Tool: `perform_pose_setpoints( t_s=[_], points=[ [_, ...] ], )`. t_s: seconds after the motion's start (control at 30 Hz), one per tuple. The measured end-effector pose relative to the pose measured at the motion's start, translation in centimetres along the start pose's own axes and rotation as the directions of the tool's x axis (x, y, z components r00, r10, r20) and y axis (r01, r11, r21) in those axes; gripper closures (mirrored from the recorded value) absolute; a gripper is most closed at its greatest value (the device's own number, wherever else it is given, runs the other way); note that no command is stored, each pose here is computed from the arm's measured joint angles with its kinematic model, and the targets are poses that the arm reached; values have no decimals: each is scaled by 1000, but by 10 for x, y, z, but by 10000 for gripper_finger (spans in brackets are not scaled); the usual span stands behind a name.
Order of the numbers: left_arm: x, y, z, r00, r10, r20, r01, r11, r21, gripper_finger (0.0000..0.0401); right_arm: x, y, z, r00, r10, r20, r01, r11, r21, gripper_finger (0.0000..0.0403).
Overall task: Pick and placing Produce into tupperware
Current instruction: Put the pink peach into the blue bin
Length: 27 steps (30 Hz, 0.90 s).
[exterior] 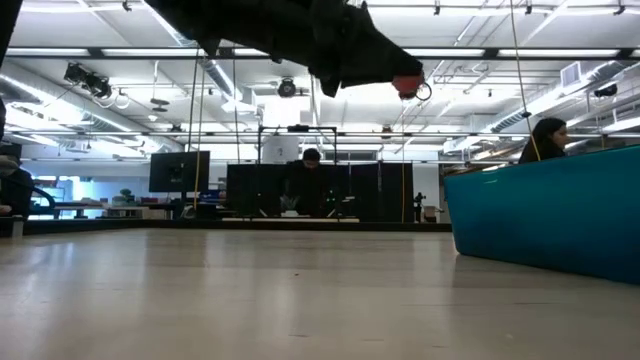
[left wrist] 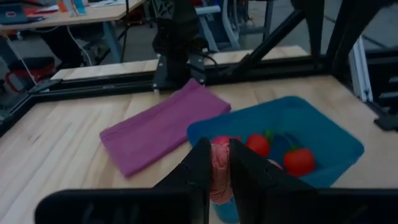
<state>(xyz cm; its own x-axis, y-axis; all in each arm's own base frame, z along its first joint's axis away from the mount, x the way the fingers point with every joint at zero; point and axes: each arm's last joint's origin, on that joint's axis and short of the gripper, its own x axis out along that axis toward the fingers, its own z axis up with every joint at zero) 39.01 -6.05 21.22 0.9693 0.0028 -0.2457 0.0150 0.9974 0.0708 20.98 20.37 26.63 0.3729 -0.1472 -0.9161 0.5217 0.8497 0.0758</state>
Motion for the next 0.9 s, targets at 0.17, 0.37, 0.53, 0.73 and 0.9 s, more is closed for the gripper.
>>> perform_pose_setpoints(
  t_s=[0.17,0.37,0.53,0.73,0.9],
  points=[
    [6,-1,8,1000,-1,26,3,998,-55,351,-41,-12,-14,984,115,139,-115,993,-9,319],
    [44,-13,7,995,-90,30,92,993,-73,356,-77,-33,-24,891,171,420,-126,983,-133,320],
    [79,-26,-4,992,-114,-46,111,992,-66,350,-92,-45,-26,824,192,534,-118,978,-170,320],
    [97,-34,-20,972,-122,-203,114,992,-52,330,-92,-46,-24,810,179,558,-48,969,-241,319],
    [98,-34,-21,969,-121,-216,113,992,-50,303,-91,-45,-22,811,172,559,-40,970,-240,320]
  ],
)
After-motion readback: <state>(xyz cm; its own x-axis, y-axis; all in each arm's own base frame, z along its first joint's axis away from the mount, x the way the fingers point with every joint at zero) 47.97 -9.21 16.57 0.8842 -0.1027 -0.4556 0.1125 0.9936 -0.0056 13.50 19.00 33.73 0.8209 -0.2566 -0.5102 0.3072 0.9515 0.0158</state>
